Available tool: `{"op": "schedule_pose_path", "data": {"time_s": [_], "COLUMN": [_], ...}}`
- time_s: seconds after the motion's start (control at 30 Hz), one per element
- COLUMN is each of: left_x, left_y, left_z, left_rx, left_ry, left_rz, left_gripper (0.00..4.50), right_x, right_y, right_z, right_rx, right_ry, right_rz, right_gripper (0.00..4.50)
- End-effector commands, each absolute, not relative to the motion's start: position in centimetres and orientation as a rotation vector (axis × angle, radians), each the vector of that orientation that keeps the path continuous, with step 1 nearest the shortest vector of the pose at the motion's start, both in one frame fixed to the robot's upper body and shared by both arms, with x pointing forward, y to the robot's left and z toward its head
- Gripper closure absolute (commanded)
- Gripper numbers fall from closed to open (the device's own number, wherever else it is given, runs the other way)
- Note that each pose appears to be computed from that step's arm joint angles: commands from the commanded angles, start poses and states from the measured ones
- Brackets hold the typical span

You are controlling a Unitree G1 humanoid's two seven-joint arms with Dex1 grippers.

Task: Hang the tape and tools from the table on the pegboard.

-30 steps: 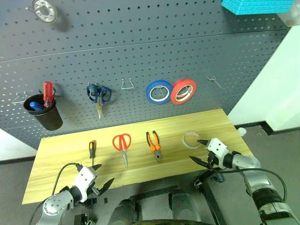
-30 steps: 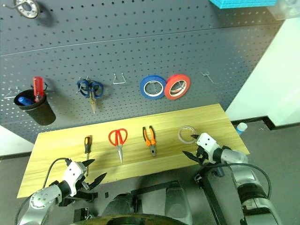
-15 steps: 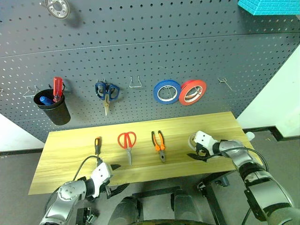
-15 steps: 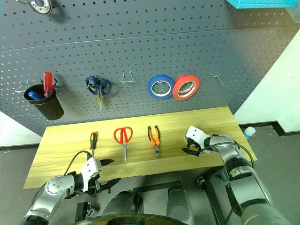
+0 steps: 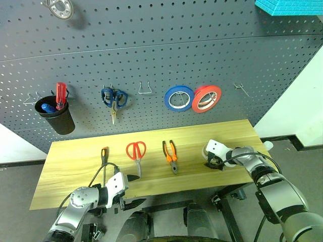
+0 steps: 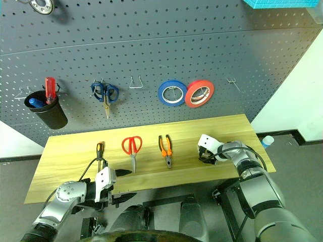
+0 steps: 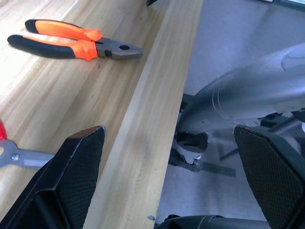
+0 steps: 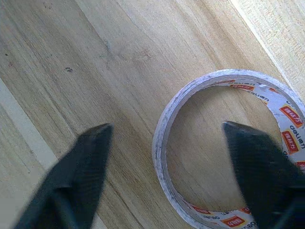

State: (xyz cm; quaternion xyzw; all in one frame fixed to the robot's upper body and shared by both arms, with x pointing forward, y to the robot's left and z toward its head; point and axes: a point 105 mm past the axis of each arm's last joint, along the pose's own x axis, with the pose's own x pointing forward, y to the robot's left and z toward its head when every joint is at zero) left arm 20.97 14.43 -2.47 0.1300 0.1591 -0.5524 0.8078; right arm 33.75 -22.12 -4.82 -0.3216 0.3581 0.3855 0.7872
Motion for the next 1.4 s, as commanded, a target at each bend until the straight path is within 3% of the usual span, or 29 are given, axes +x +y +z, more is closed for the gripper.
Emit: {"op": "schedule_pose_path", "data": {"time_s": [0.03,0.27,0.37,0.57,0.87,1.0,1.2,1.4], "left_x": [21.2,22.2,22.6,24.4,26.1,26.6,27.5,27.2], "left_y": [14.1,13.4,13.1,12.0,11.1,10.5,9.8,9.9], "left_z": [-1.9,-0.9,-0.2,2.8,5.0,5.1,6.0,5.8], "left_rx": [0.284,0.287,0.287,0.292,0.305,0.307,0.309,0.303], "left_ry": [0.301,0.248,0.224,0.100,0.031,0.018,-0.024,-0.031], "left_rz": [-1.202,-1.202,-1.197,-1.138,-1.129,-1.145,-1.145,-1.123], "left_gripper": [0.00,0.00,0.00,0.00,0.00,0.00,0.00,0.00], "right_x": [33.5,33.2,33.5,34.3,31.7,32.5,35.3,38.6], "right_y": [-22.6,-22.7,-22.9,-24.0,-26.6,-26.8,-27.0,-27.7], "right_z": [-5.1,-5.0,-4.6,-1.1,7.0,10.8,14.1,14.1], "right_rx": [-0.706,-0.683,-0.701,-0.871,-1.343,-1.460,-1.506,-1.422], "right_ry": [0.810,0.814,0.772,0.492,-0.042,-0.202,-0.265,-0.163], "right_rz": [0.827,0.846,0.836,0.777,0.396,0.268,0.218,0.261], "right_gripper": [2.23,4.49,4.49,4.49,4.49,4.49,4.49,4.49]}}
